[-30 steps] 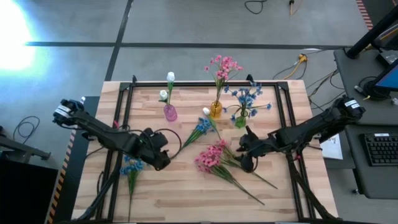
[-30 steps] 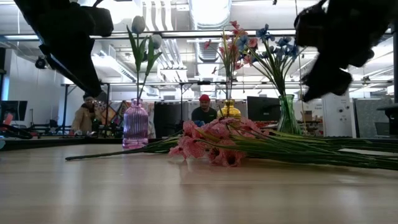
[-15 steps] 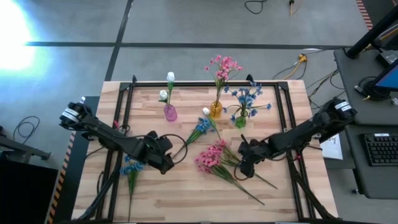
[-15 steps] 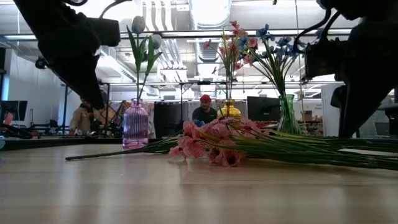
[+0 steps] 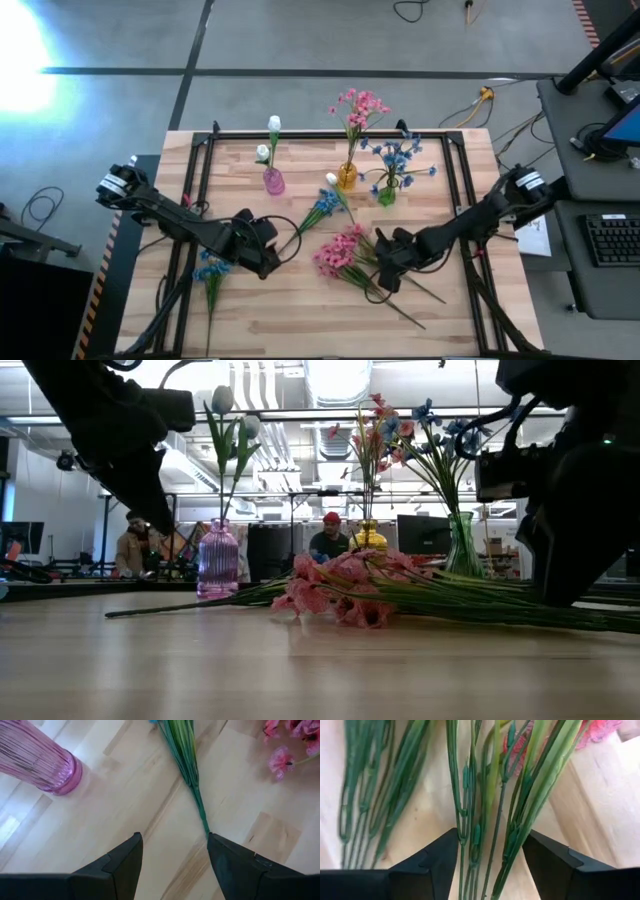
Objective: Sort flowers into vase by color
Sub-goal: Put the top pink flowers into the yellow vase
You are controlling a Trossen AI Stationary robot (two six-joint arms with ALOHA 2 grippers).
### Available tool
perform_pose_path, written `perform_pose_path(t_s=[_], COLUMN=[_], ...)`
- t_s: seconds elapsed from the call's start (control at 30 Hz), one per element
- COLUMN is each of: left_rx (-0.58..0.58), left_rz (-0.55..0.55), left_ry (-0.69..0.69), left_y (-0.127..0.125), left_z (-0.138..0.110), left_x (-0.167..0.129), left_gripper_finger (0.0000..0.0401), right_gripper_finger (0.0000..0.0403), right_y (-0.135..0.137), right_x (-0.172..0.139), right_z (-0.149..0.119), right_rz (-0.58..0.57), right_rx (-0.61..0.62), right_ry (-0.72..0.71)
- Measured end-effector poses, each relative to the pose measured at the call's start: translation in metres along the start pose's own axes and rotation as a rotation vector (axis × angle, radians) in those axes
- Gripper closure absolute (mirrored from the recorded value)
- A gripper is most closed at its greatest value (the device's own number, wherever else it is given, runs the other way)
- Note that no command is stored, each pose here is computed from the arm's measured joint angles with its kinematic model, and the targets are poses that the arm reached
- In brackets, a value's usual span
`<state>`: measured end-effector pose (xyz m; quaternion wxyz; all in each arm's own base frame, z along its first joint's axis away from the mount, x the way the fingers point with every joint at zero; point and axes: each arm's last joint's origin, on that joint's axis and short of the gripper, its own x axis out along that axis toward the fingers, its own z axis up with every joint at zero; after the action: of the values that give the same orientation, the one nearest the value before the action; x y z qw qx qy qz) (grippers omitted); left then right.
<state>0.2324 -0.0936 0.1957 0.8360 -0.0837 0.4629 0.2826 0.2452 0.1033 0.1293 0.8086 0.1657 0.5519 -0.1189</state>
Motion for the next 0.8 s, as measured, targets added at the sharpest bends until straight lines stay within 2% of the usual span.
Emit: perform_pose_path(t_s=[0.2, 0.43, 0.7, 0.8], left_rx=[-0.003, -0.004, 0.001, 0.001], left_rz=[0.010, -0.006, -0.011, -0.011], left_ry=[-0.022, -0.042, -0.047, -0.047], left_y=[0.000, -0.002, -0.003, -0.003], left_z=[0.001, 0.003, 0.003, 0.003], left_x=[0.000, 0.000, 0.000, 0.000], left_gripper_finger=[0.0193, 0.0193, 0.0193, 0.0193], right_gripper_finger=[0.0272, 0.0381, 0.0385, 0.0386], right_y=[-0.003, -0.005, -0.014, -0.011], right_x=[0.006, -0.003, -0.044, -0.069], right_z=[0.000, 0.000, 0.000, 0.008], right_rz=[-0.067, -0.055, -0.046, 0.004], right_rx=[-0.002, 0.003, 0.072, 0.082], right_ry=[0.019, 0.011, 0.014, -0.031])
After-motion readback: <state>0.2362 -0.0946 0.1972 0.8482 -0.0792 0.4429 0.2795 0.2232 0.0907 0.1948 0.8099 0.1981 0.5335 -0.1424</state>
